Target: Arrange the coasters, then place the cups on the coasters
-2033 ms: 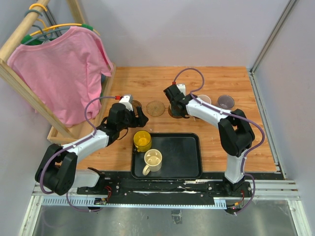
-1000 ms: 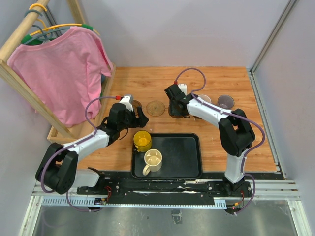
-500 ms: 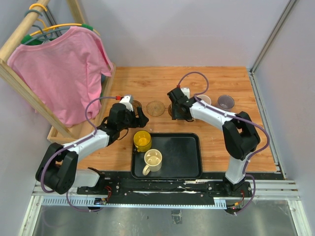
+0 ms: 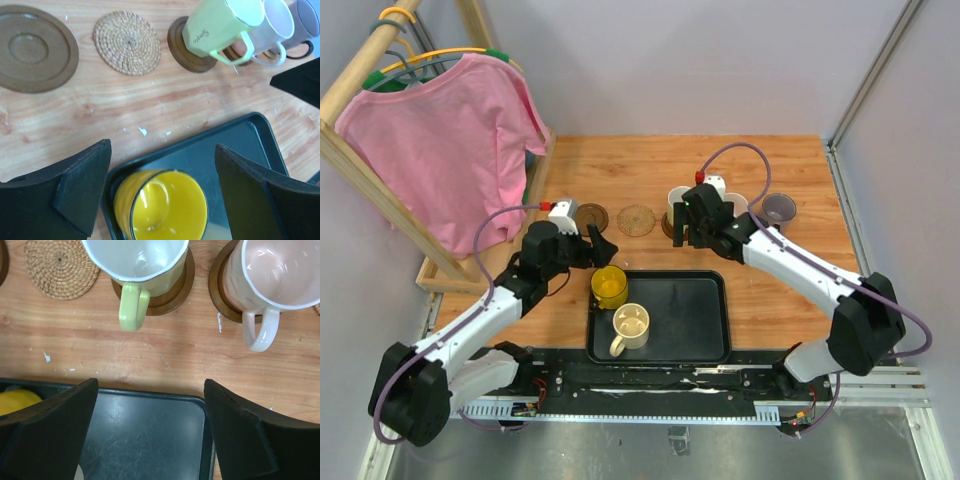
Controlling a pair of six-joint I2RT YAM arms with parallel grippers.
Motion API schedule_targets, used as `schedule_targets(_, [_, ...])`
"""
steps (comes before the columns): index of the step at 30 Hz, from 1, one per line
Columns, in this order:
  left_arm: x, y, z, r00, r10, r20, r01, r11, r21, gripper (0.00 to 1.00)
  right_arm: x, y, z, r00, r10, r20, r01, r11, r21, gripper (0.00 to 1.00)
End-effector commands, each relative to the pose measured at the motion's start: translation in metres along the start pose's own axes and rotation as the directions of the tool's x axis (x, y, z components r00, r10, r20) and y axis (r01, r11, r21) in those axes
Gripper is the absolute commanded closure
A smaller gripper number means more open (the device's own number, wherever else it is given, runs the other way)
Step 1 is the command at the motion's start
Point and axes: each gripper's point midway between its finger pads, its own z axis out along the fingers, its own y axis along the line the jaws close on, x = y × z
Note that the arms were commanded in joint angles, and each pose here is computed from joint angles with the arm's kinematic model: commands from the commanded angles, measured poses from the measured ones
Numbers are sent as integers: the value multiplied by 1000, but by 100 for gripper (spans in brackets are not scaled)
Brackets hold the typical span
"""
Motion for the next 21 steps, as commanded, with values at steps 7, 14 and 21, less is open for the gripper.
schedule_targets(7, [43, -12, -50, 989, -98, -111, 102, 994, 26, 12, 9, 0, -27, 995, -36, 93, 45, 993, -105, 1])
schedule_targets(14, [57, -16, -80, 975, -158, -159, 161, 987, 0, 12, 21, 4, -29, 996, -56, 76, 67, 986, -153, 2])
schedule_targets(21, [65, -17, -88, 958, -223, -178, 217, 975, -49, 13, 20, 8, -32, 994, -50, 94, 67, 981, -184, 1])
